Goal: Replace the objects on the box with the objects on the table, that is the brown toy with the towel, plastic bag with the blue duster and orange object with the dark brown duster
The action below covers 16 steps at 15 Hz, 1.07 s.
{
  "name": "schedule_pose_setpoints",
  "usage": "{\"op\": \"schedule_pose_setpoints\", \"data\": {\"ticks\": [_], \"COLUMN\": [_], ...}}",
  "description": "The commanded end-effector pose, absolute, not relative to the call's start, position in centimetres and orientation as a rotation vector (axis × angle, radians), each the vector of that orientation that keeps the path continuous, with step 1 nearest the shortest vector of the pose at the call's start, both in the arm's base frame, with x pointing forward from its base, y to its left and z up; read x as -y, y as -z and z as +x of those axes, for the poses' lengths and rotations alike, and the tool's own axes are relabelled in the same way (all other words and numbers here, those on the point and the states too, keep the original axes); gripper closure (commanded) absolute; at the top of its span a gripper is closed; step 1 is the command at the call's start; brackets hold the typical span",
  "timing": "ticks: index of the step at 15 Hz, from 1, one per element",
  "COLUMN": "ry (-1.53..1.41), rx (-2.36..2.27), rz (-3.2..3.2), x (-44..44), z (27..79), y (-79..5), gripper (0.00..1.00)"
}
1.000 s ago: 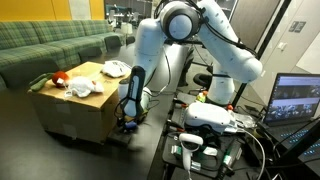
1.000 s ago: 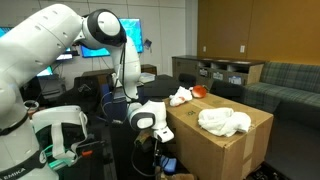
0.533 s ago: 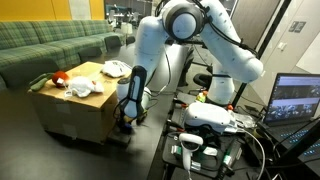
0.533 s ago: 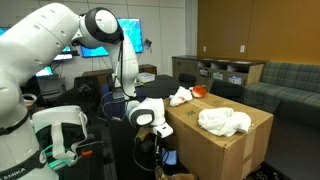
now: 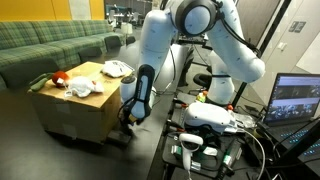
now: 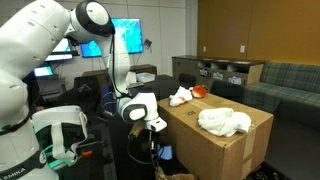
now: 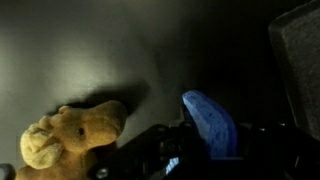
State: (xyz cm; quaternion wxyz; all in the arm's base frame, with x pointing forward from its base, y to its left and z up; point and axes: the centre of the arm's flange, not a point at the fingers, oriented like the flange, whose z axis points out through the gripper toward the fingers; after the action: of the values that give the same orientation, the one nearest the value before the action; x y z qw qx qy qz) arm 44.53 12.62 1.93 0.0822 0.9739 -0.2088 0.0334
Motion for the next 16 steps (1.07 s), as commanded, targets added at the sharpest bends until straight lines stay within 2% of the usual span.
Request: {"op": "schedule_pose_setpoints", "data": {"ticks": [1,9,16], "ry": [-0.151,-0.277,-0.495], "rx": [0.571,0.387,0.295], "rz": [2.894,2.825,2.784], "x": [-12.2,-12.7,-13.9], "z": [41.7,39.1,42.8], "y": [-7.9,-19.9,-27.2], "gripper": [0.97,0.97,0.97]}}
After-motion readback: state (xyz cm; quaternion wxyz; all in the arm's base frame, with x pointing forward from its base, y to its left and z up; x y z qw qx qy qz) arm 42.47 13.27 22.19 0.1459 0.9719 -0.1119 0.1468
